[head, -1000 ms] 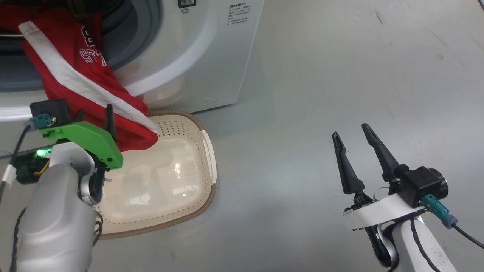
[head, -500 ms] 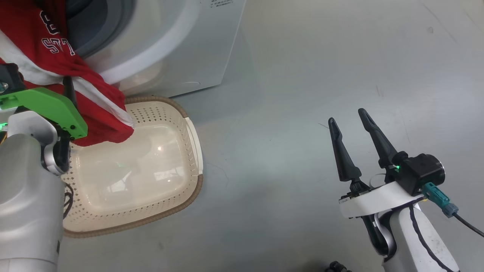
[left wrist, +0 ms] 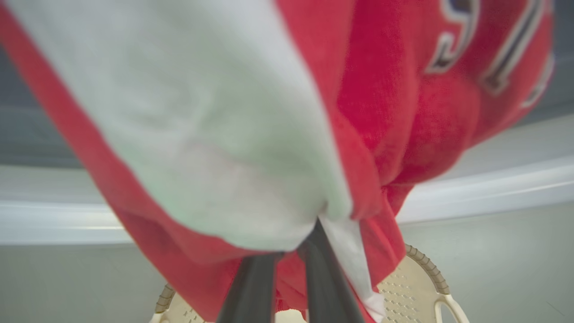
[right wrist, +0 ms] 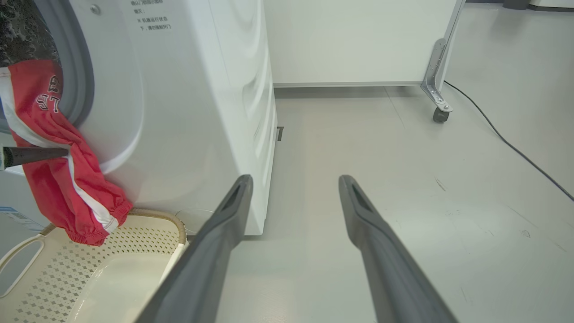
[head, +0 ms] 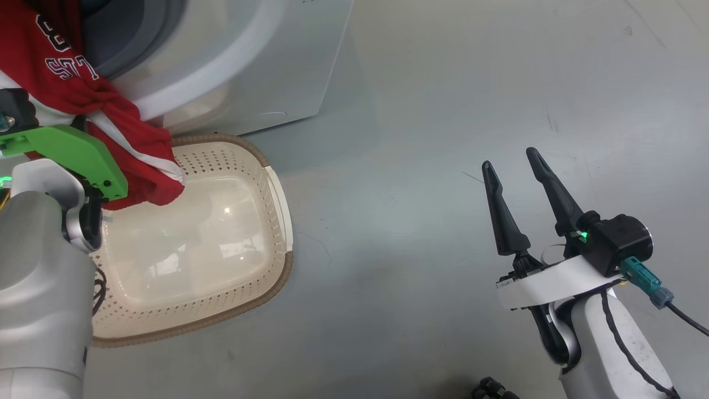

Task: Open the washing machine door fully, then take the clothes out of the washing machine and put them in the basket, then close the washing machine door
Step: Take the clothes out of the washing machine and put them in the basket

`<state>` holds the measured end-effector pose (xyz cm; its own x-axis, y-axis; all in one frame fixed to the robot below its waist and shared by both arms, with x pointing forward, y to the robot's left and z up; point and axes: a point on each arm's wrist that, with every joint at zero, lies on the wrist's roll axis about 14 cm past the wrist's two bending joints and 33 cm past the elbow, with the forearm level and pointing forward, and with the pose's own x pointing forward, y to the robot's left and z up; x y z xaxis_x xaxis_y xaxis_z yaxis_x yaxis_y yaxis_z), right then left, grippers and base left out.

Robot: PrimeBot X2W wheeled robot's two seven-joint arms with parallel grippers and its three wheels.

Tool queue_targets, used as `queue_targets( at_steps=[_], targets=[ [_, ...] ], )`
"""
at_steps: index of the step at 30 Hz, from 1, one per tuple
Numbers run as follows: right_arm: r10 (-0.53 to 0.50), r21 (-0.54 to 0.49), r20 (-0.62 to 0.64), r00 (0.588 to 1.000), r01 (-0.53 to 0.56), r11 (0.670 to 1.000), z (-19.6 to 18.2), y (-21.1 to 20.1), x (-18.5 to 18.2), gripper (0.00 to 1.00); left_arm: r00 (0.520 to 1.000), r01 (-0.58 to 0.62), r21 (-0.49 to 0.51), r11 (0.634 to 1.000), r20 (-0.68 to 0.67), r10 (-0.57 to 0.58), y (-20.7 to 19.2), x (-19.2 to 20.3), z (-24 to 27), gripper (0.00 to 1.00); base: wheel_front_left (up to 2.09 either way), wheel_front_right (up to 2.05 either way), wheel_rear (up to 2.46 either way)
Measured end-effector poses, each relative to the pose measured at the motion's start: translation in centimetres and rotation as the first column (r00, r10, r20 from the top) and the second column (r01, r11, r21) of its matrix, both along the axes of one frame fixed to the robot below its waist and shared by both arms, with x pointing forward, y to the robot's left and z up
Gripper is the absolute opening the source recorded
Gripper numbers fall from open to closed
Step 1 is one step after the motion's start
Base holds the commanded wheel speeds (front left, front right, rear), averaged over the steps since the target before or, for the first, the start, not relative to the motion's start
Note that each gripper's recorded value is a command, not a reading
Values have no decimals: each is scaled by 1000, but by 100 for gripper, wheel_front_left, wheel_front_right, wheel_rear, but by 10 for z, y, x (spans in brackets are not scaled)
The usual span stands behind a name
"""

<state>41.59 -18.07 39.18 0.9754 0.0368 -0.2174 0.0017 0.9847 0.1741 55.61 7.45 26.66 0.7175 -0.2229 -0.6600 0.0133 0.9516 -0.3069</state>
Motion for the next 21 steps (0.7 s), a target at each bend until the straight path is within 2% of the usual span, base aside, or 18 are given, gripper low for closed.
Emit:
queue_targets(
  at_steps=[6,14,21],
  targets=[
    [-3,1,3,1000,3,1000,0,-1,2,100,999,19,31,999,47,-20,0,-1,4,0,0,0,0],
    [13,13,16,1000,-13,1000,2,5,7,100,990,-16,1,1000,144,16,-1,-3,21,0,0,0,0],
    [35,16,38,999,-35,999,8,13,11,100,978,-43,-28,999,205,48,0,-25,32,0,0,0,0]
  ],
)
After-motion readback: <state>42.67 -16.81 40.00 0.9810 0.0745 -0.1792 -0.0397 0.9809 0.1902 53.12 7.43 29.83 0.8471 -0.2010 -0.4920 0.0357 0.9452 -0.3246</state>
